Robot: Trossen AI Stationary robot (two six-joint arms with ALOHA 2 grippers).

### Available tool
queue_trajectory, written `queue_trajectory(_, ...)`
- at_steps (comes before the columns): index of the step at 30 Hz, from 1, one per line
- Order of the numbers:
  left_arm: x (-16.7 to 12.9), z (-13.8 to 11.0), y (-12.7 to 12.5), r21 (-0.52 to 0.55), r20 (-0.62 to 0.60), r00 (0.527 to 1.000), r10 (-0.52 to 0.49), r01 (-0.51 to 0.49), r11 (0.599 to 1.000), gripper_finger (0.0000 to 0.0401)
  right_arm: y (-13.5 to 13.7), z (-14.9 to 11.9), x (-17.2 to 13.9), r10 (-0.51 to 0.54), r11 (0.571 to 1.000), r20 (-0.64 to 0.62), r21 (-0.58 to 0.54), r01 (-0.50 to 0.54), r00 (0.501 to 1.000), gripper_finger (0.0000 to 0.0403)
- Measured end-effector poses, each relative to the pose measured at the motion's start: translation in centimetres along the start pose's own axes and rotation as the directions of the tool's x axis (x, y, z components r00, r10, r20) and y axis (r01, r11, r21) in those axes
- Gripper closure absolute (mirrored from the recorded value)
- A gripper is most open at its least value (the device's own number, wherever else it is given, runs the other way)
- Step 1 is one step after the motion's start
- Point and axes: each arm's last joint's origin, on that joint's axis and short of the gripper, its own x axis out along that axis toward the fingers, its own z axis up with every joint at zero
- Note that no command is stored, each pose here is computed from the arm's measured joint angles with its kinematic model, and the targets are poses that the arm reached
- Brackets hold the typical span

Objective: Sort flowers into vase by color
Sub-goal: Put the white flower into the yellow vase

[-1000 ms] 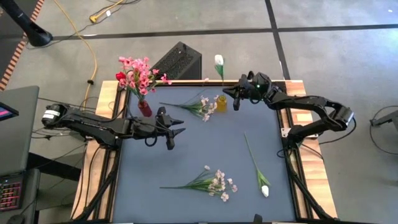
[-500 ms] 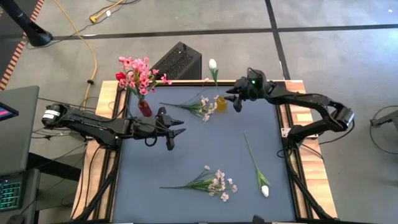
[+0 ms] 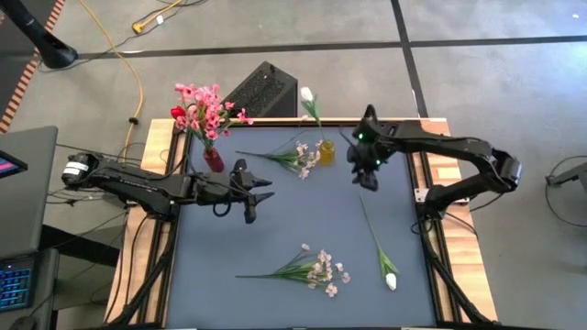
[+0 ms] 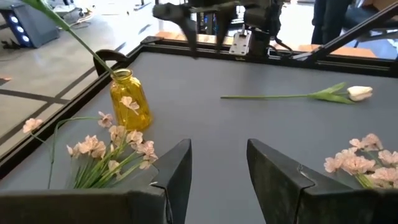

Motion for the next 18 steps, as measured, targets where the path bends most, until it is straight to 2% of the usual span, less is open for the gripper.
queue_trajectory(2, 0.0, 0.0, 0.0, 0.002, 0.0, 1.0, 0.0, 0.0, 1.0, 0.0257, 1.0, -0.2, 0.3, 0.025, 0.998, -0.055, 0.066, -0.022, 0.998, 0.0183)
queue_trajectory(4, 0.0, 0.0, 0.0, 0.002, 0.0, 1.0, 0.0, 0.0, 1.0, 0.0257, 1.8, -0.3, 0.6, 0.015, 0.981, -0.102, 0.192, 0.005, 0.995, 0.0187)
queue_trajectory(7, 0.0, 0.0, 0.0, 0.006, -0.002, 1.0, -0.015, 0.015, 1.0, 0.0257, 3.2, -0.5, 0.9, 0.009, 0.925, -0.168, 0.377, 0.056, 0.986, 0.0193)
queue_trajectory(9, 0.0, 0.0, -0.1, 0.013, -0.003, 1.0, -0.029, 0.029, 0.999, 0.0257, 4.3, -0.7, 1.2, 0.03, 0.892, -0.209, 0.447, 0.069, 0.978, 0.0197)
queue_trajectory(12, 0.0, 0.0, -0.2, 0.014, -0.007, 0.998, -0.069, 0.069, 0.998, 0.0257, 6.3, -0.8, 1.6, 0.033, 0.844, -0.26, 0.525, 0.112, 0.965, 0.0202)
queue_trajectory(18, -0.1, -0.1, -0.5, 0.024, -0.017, 0.989, -0.147, 0.148, 0.989, 0.0257, 9.8, -2.1, 3.1, -0.053, 0.802, -0.342, 0.545, 0.244, 0.938, 0.0212)
